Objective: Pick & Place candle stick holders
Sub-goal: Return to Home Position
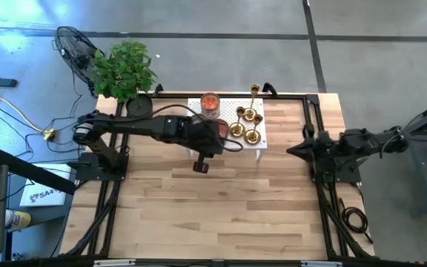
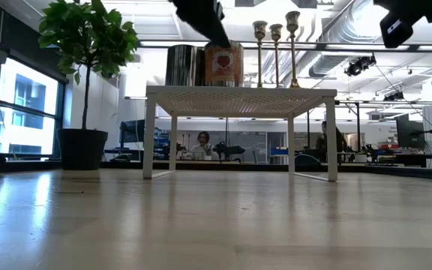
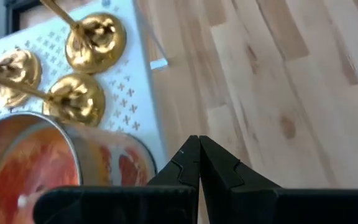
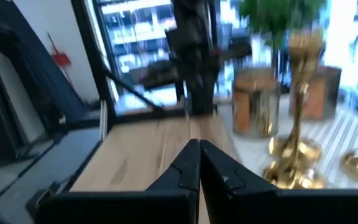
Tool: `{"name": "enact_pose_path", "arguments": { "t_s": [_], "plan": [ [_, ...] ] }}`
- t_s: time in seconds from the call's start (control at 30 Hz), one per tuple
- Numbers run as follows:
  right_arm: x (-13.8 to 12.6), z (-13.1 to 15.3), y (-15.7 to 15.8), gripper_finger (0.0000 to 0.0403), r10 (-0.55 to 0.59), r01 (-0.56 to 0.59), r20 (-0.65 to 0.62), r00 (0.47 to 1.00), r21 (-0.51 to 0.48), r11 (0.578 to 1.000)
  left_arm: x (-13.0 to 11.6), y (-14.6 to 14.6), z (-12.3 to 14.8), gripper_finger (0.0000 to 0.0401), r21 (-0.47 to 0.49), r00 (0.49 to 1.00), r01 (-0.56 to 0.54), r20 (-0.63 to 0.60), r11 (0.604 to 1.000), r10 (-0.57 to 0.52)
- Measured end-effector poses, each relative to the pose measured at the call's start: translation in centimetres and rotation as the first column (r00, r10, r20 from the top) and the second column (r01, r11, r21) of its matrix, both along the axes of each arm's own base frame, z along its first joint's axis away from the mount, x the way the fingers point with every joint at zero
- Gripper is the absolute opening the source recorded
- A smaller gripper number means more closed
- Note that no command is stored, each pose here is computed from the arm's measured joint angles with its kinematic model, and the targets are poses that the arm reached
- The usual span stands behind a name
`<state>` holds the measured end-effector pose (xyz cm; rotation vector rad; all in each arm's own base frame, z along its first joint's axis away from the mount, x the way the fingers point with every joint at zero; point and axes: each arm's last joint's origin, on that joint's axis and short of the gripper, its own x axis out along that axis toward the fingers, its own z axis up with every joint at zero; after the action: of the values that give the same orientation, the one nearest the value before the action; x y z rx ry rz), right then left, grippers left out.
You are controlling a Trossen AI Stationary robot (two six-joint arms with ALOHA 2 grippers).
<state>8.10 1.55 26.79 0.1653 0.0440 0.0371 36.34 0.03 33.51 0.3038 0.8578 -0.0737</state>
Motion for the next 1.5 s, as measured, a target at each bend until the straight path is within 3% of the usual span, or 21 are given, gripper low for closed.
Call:
{"name": "enact_pose_path", "arguments": {
  "t_s": [0.17, 0.4, 0.73, 0.83, 0.9, 1.0, 1.07, 1.23, 1.5],
  "plan": [
    [-1.0, -0.1, -0.3, 0.0, 0.009, 0.002, 0.103, 0.995, -0.113, 0.994, -1.8, 1.4, -1.3, 0.0, -0.026, 0.996, -0.049, 0.071, 0.998, 0.051],
    [-1.6, -0.6, -0.3, 0.0, 0.035, -0.002, 0.153, 0.988, -0.213, 0.977, -5.4, 2.1, -2.8, 0.0, -0.139, 0.961, 0.017, 0.277, 0.99, 0.023],
    [-1.4, -1.7, -0.2, 0.0, 0.087, -0.029, 0.211, 0.974, -0.264, 0.964, -10.7, 1.2, -3.3, 0.0, -0.258, 0.8, 0.195, 0.6, 0.946, -0.001],
    [-1.1, -2.2, -0.1, 0.0, 0.078, -0.022, 0.209, 0.975, -0.261, 0.965, -11.8, 1.1, -3.4, 0.0, -0.279, 0.786, 0.22, 0.619, 0.935, 0.0],
    [-0.9, -2.7, 0.0, 0.0, 0.083, -0.027, 0.208, 0.975, -0.259, 0.966, -13.1, 1.0, -3.6, 0.0, -0.297, 0.808, 0.197, 0.589, 0.934, 0.017],
    [-0.6, -3.3, 0.1, 0.0, 0.086, -0.035, 0.203, 0.975, -0.243, 0.97, -15.5, 0.6, -3.0, 0.0, -0.286, 0.791, 0.173, 0.611, 0.942, 0.04],
    [-0.6, -3.6, 0.1, 0.0, 0.084, -0.035, 0.196, 0.977, -0.243, 0.969, -17.1, 0.1, -2.6, 0.0, -0.266, 0.749, 0.183, 0.661, 0.946, 0.041],
    [-0.8, -3.1, 0.0, 0.0, 0.082, -0.023, 0.216, 0.973, -0.264, 0.964, -20.8, -0.9, -3.6, 0.0, -0.255, 0.685, 0.154, 0.724, 0.955, 0.082],
    [-0.9, -2.7, -0.1, 0.0, 0.074, -0.009, 0.228, 0.971, -0.275, 0.961, -23.8, -1.4, -6.9, 0.0, -0.322, 0.664, 0.085, 0.724, 0.943, 0.188]
  ]
}}
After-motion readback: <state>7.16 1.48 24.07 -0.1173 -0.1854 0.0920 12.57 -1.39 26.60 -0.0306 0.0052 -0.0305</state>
